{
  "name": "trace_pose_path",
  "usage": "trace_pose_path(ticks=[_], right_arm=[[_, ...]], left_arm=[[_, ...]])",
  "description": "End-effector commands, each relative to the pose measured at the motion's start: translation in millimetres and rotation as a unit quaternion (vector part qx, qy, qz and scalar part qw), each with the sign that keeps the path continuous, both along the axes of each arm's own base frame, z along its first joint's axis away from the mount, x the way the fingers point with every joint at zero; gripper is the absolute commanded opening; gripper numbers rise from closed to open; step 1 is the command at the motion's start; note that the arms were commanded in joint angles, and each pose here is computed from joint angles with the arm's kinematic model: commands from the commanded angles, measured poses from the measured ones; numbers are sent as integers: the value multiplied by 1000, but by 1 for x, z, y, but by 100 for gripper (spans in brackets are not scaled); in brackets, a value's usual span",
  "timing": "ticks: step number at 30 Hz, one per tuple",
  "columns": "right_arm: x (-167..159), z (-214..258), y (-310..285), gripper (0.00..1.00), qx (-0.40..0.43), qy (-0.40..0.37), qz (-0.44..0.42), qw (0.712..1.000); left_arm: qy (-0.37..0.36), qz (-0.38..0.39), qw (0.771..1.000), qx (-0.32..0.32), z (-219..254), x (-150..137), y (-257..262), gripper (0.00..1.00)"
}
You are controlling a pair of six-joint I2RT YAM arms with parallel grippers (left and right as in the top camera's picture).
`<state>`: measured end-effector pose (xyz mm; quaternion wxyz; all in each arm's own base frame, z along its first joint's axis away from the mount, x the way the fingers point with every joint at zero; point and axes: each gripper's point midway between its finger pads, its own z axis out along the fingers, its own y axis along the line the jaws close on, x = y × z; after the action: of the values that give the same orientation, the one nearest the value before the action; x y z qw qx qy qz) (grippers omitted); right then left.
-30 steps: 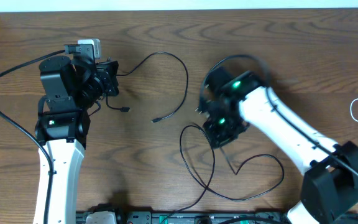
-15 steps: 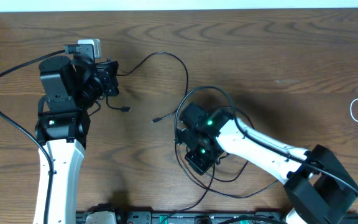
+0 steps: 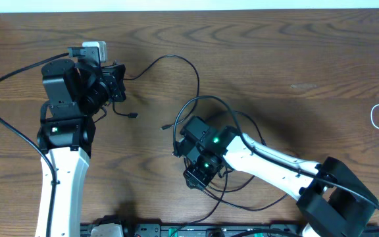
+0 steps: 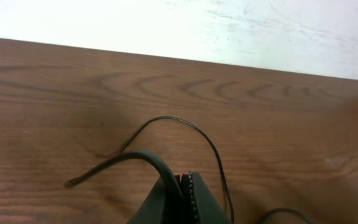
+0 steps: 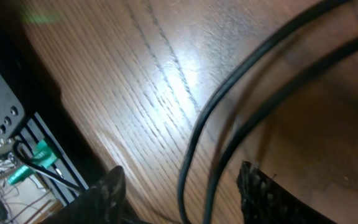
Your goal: Untangle cables
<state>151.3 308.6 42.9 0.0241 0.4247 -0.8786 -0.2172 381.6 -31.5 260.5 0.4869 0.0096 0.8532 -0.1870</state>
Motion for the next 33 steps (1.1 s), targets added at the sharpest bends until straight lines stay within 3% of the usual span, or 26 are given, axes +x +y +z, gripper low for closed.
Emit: trace_pose_path(ticks=[1,12,25,27,33], right_arm=[[-8,0,4,58,3,1,11,1000],[-13,-3,11,56,15,-8,23,1000],[-16,-37,-5,57,-4,-10,-20,1000],[-17,-39,-6,52,-3,-10,-22,1000],[-14,-43,-2,6,8,-11,-46,999]], left_arm=[[-2,-2,1000,2,0,0,1,8],[-2,-2,1000,2,0,0,1,7],[-1,-2,1000,2,0,0,1,8],[-1,-2,1000,2,0,0,1,8],[-1,-2,1000,2,0,0,1,8]])
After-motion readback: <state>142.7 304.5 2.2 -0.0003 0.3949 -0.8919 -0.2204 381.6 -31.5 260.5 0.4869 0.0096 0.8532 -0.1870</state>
